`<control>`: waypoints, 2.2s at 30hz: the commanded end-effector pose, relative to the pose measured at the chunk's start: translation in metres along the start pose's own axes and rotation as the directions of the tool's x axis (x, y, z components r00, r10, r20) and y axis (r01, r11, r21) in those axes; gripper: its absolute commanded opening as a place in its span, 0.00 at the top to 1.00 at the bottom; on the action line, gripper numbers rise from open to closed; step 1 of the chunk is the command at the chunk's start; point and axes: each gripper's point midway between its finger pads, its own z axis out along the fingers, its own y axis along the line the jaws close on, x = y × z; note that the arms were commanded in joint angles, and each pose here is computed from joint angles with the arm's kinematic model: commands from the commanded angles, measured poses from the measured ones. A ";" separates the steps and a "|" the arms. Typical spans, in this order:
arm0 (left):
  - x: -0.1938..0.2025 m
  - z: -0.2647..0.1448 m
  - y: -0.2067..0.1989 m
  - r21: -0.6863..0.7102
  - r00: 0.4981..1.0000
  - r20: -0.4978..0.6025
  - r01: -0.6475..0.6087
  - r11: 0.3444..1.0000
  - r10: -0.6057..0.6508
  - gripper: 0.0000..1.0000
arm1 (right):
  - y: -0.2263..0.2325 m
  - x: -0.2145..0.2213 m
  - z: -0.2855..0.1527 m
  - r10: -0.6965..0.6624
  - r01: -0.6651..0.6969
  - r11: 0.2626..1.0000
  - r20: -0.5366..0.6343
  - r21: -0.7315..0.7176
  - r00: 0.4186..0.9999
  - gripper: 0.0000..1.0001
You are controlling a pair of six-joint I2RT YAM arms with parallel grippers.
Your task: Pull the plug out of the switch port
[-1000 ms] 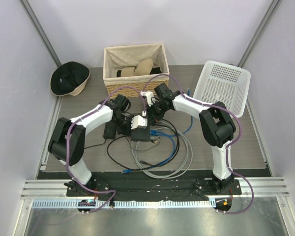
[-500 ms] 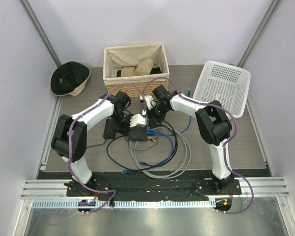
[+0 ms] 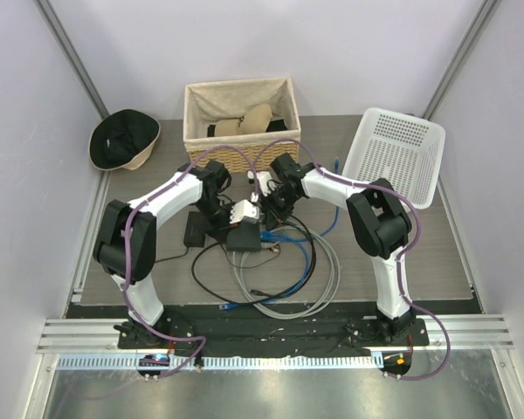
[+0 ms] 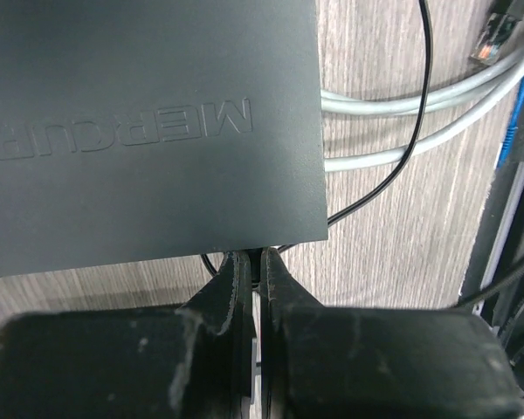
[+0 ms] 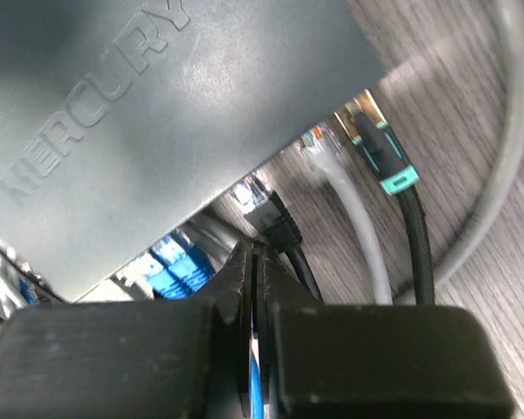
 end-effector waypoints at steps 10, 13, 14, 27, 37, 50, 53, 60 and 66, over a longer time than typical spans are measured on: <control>-0.004 0.013 -0.008 -0.048 0.986 0.124 0.117 0.992 -0.111 1.00 | 0.031 -0.029 -0.058 -0.121 0.125 0.992 0.356 0.011 0.926 0.99; -0.005 0.015 -0.013 0.024 0.968 0.146 0.204 0.979 -0.205 1.00 | 0.040 -0.050 -0.067 -0.167 0.168 0.985 0.500 0.045 0.849 0.99; -0.009 0.011 -0.010 0.039 0.957 0.160 0.238 0.970 -0.241 1.00 | 0.050 -0.054 -0.066 -0.198 0.202 0.978 0.520 0.050 0.831 0.99; -0.007 0.017 -0.007 0.269 0.863 0.149 0.435 0.859 -0.483 1.00 | 0.095 -0.060 -0.016 -0.460 0.458 0.879 0.486 0.132 0.743 0.99; 0.001 0.004 -0.003 0.340 0.850 0.084 0.466 0.817 -0.520 1.00 | 0.064 -0.025 0.009 -0.599 0.565 0.801 0.269 0.199 0.754 0.99; 0.003 -0.016 -0.027 0.483 0.795 -0.080 0.559 0.674 -0.602 1.00 | 0.064 0.003 0.024 -0.647 0.646 0.761 0.136 0.059 0.750 0.99; 0.016 -0.016 -0.026 0.445 0.798 -0.125 0.576 0.686 -0.590 1.00 | 0.065 0.009 0.025 -0.649 0.651 0.758 0.123 0.032 0.751 0.99; 0.029 -0.028 -0.022 0.355 0.725 -0.245 0.685 0.636 -0.644 1.00 | 0.064 0.018 0.023 -0.650 0.651 0.759 0.095 0.018 0.754 0.99; 0.017 -0.022 -0.039 0.441 0.693 -0.206 0.696 0.566 -0.691 1.00 | 0.064 0.020 0.023 -0.666 0.667 0.745 0.094 0.015 0.740 0.99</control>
